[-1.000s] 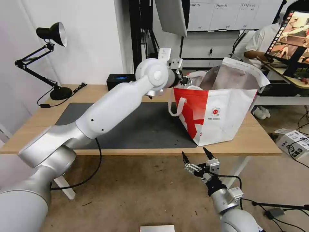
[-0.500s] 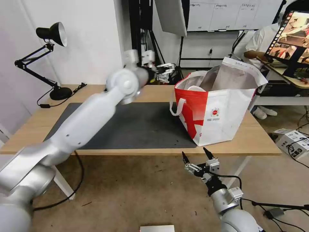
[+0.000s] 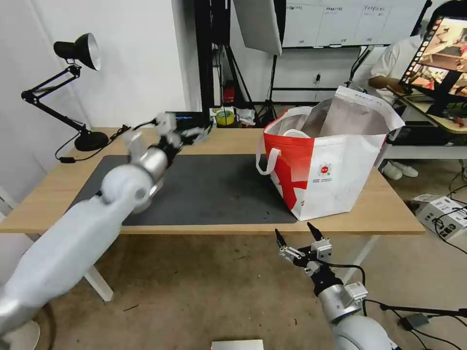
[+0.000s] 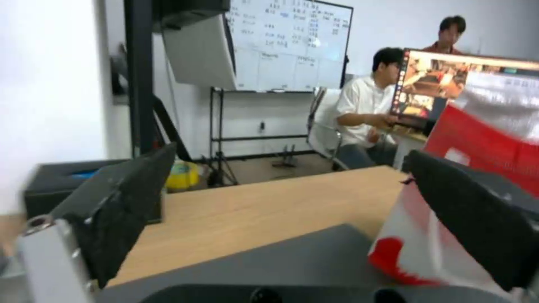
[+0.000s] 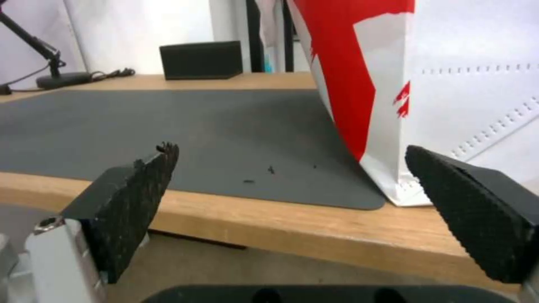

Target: Pick up the trash from the table and place it into the takeout bag.

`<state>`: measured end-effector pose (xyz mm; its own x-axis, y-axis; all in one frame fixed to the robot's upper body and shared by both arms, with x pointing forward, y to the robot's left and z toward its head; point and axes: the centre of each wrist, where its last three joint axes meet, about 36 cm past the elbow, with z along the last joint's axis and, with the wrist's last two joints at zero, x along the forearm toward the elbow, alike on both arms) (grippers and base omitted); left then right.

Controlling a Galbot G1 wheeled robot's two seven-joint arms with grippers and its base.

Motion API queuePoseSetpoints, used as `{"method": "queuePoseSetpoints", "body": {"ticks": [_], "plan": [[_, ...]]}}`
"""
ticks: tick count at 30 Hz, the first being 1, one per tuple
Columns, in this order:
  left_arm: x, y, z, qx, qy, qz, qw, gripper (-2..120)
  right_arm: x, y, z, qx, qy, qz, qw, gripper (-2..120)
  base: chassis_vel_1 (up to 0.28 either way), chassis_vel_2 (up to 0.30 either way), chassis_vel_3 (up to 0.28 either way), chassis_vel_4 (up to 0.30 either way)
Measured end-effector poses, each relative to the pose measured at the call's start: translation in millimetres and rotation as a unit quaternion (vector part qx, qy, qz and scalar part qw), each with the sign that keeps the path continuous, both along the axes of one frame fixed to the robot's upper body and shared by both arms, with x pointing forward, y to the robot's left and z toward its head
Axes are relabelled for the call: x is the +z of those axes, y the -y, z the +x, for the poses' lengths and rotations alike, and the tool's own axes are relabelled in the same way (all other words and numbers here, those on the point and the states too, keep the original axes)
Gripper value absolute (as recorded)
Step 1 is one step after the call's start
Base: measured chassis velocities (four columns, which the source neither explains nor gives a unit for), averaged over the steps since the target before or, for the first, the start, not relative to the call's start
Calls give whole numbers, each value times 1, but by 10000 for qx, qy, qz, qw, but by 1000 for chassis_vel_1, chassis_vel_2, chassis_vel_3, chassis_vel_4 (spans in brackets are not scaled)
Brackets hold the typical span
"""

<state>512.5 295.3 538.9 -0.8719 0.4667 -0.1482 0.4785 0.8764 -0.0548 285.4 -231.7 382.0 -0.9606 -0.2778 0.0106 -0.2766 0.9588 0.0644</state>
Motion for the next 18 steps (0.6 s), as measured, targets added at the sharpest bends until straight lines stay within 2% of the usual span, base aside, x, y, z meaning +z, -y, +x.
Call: {"method": "queuePoseSetpoints", "body": {"ticks": [3,8,9,11,13,16,18], "plan": [[-18,-15,-14,110,291,-22,9995,100,0,0,0,0,0,0,10000,100,0,0,0,0],[-39,-29,-35,340,345,-66,9988,100,0,0,0,0,0,0,10000,100,0,0,0,0],[-49,-36,-46,551,352,-85,9978,100,0,0,0,0,0,0,10000,100,0,0,0,0],[-54,-39,-51,673,369,-90,9970,100,0,0,0,0,0,0,10000,100,0,0,0,0],[-66,-48,-68,1013,477,-110,9936,100,0,0,0,0,0,0,10000,100,0,0,0,0],[-70,-53,-75,1138,479,-147,9922,100,0,0,0,0,0,0,10000,100,0,0,0,0],[-80,-64,-89,1352,514,-178,9893,100,0,0,0,0,0,0,10000,100,0,0,0,0]]}}
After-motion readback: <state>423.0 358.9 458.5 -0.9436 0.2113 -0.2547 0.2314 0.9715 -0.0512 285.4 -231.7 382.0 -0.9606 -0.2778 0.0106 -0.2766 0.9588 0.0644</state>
